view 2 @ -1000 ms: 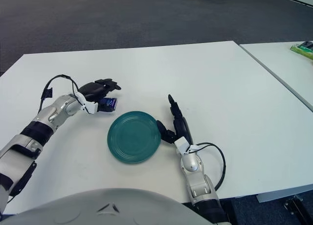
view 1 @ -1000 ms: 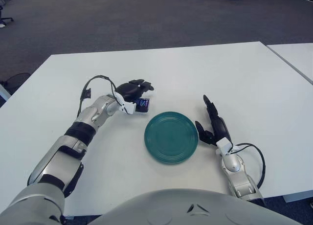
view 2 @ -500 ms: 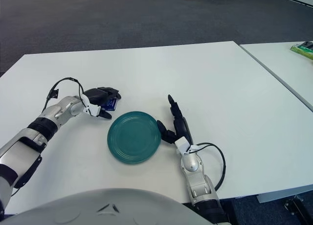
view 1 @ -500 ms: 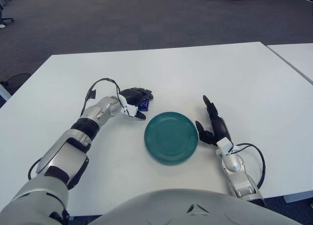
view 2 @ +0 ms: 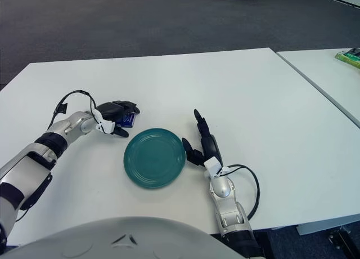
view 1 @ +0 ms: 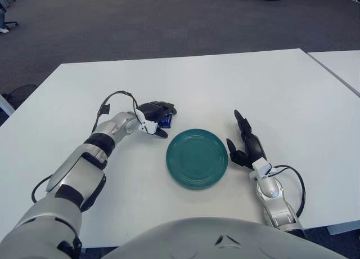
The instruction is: Put the gum into the plate.
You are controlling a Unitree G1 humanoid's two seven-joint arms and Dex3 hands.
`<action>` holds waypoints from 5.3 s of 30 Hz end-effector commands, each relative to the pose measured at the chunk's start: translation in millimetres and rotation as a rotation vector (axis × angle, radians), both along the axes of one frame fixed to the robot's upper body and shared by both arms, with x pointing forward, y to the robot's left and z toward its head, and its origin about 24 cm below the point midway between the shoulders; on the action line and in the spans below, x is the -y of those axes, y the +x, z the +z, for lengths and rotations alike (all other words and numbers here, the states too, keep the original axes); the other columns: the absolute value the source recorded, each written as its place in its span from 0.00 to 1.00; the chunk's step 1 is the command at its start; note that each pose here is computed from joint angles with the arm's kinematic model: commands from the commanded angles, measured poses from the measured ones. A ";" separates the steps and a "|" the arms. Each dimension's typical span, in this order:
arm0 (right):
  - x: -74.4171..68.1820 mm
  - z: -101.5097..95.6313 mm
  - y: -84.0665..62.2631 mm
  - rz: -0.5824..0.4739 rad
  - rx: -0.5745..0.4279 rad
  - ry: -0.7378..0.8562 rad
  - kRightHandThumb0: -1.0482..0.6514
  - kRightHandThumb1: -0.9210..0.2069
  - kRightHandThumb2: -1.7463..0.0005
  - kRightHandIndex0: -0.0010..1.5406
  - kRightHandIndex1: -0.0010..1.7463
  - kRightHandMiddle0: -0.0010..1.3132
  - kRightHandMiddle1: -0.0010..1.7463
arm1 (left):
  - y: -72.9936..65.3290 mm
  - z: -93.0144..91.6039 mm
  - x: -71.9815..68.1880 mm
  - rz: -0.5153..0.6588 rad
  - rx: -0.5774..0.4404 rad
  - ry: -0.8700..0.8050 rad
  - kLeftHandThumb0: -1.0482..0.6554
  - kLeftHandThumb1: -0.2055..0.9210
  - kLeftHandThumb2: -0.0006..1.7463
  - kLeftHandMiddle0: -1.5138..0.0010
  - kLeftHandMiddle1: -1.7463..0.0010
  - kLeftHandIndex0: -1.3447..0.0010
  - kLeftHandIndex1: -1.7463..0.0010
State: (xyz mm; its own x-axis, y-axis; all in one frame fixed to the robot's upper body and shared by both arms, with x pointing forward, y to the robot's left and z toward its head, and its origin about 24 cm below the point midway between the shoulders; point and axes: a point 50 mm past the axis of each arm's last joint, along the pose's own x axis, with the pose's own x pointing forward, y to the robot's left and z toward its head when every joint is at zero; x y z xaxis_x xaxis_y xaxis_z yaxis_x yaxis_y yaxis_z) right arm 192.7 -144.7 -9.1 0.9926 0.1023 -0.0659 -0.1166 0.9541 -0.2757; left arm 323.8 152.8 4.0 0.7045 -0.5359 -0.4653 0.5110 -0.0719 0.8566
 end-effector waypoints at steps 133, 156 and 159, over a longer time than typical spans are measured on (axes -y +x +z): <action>2.4 -36.9 -27.0 -0.065 -0.271 0.034 0.07 0.00 0.57 0.03 0.00 0.00 0.06 | -109.2 106.2 97.5 -0.342 0.037 -0.501 0.61 0.23 0.93 0.48 0.00 0.55 0.00; 1.9 -20.8 -29.3 -0.025 -0.189 0.080 0.15 0.00 0.54 0.09 0.01 0.00 0.24 | -113.1 84.8 99.5 -0.368 -0.176 -0.563 0.01 0.99 0.22 0.89 0.83 0.99 0.44; 2.0 -20.3 -29.1 -0.015 -0.185 0.084 0.13 0.00 0.52 0.09 0.00 0.00 0.24 | -114.7 84.2 98.7 -0.362 -0.178 -0.559 0.00 1.00 0.23 0.94 0.92 1.00 0.65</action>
State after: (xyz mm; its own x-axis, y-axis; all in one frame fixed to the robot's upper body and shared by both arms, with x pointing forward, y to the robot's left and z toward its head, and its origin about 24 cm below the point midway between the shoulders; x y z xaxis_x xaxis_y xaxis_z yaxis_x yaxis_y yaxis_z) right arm 181.0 -144.7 -3.4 0.9922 0.0941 -0.0821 -0.1088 0.9743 -0.1972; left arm 208.6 50.6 89.7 0.3698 -0.9209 -0.1235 0.6652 0.1696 0.7272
